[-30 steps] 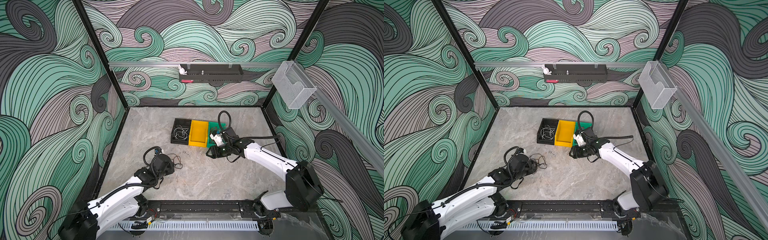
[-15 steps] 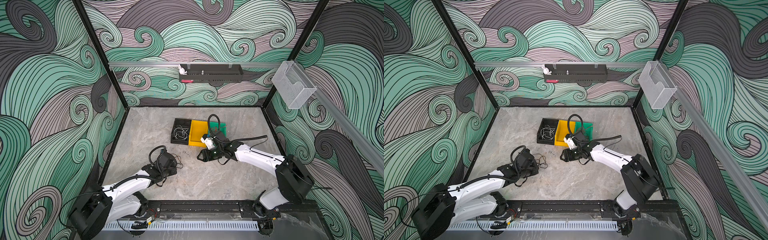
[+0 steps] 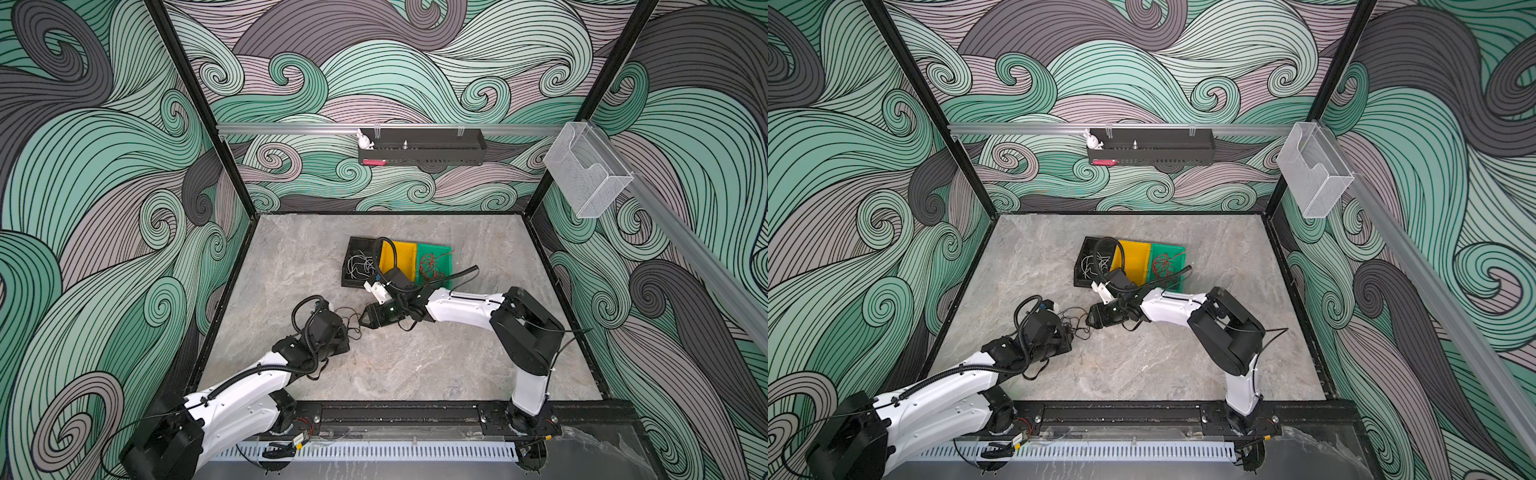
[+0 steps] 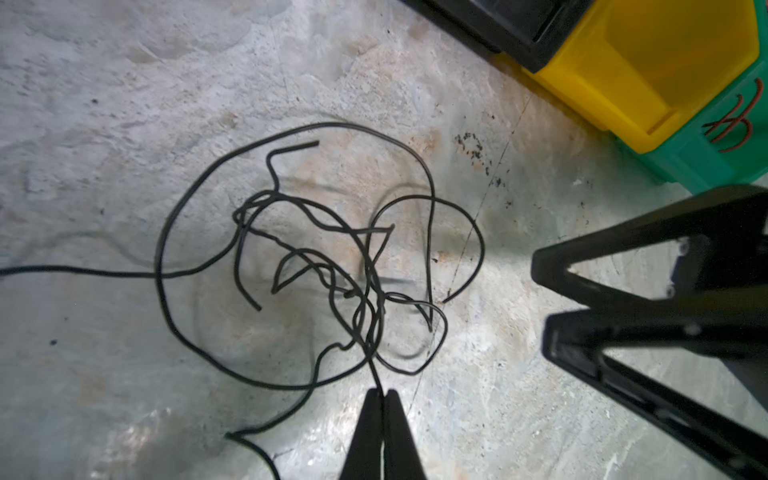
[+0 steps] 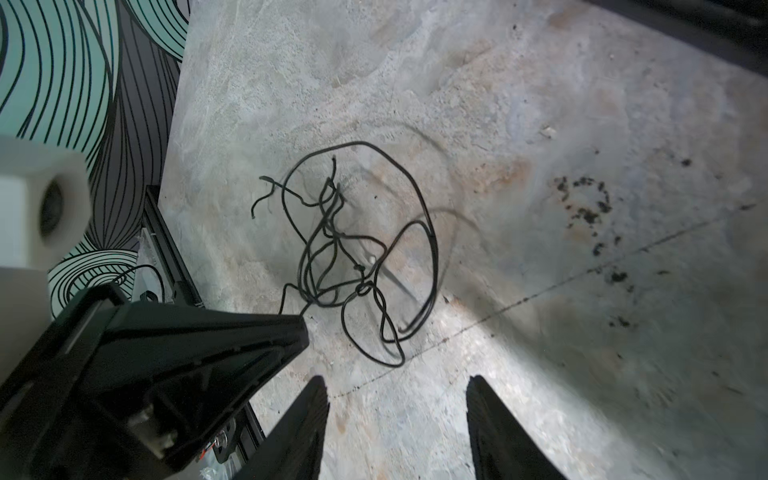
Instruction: Untangle the cables
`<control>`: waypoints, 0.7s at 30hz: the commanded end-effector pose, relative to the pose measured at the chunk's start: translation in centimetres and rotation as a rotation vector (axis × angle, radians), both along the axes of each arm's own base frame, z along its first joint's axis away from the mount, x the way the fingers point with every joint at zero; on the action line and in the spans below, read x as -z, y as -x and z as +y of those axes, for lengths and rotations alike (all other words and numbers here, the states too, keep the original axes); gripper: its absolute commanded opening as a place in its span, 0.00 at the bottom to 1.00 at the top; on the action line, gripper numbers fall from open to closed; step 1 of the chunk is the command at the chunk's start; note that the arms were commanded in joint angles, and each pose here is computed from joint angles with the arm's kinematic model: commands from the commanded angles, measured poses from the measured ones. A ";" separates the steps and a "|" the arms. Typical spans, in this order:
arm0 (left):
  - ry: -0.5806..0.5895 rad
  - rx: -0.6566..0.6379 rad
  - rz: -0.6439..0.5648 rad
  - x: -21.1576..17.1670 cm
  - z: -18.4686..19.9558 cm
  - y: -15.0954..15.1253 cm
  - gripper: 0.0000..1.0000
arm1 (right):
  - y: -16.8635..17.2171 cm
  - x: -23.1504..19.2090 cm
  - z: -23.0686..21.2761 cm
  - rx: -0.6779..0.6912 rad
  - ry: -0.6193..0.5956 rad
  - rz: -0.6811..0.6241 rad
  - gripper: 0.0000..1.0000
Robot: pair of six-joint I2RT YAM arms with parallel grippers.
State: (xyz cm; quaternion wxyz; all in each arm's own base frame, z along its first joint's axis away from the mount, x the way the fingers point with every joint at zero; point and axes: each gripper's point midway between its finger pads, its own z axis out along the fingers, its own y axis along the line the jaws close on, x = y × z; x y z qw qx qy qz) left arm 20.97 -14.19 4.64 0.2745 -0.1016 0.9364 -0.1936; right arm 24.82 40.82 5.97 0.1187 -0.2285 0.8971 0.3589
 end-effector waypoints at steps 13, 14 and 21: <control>0.010 -0.039 -0.017 -0.3 0.8 0.1 0.00 | -1.4 2.3 1.4 0.066 0.019 -0.010 0.18; 0.012 -0.040 -0.020 -0.4 0.8 0.1 0.00 | -1.5 2.2 1.0 0.070 0.029 -0.020 0.15; 0.035 -0.047 -0.051 -1.1 0.9 0.0 0.00 | -1.7 1.3 -1.5 0.103 0.063 -0.080 0.01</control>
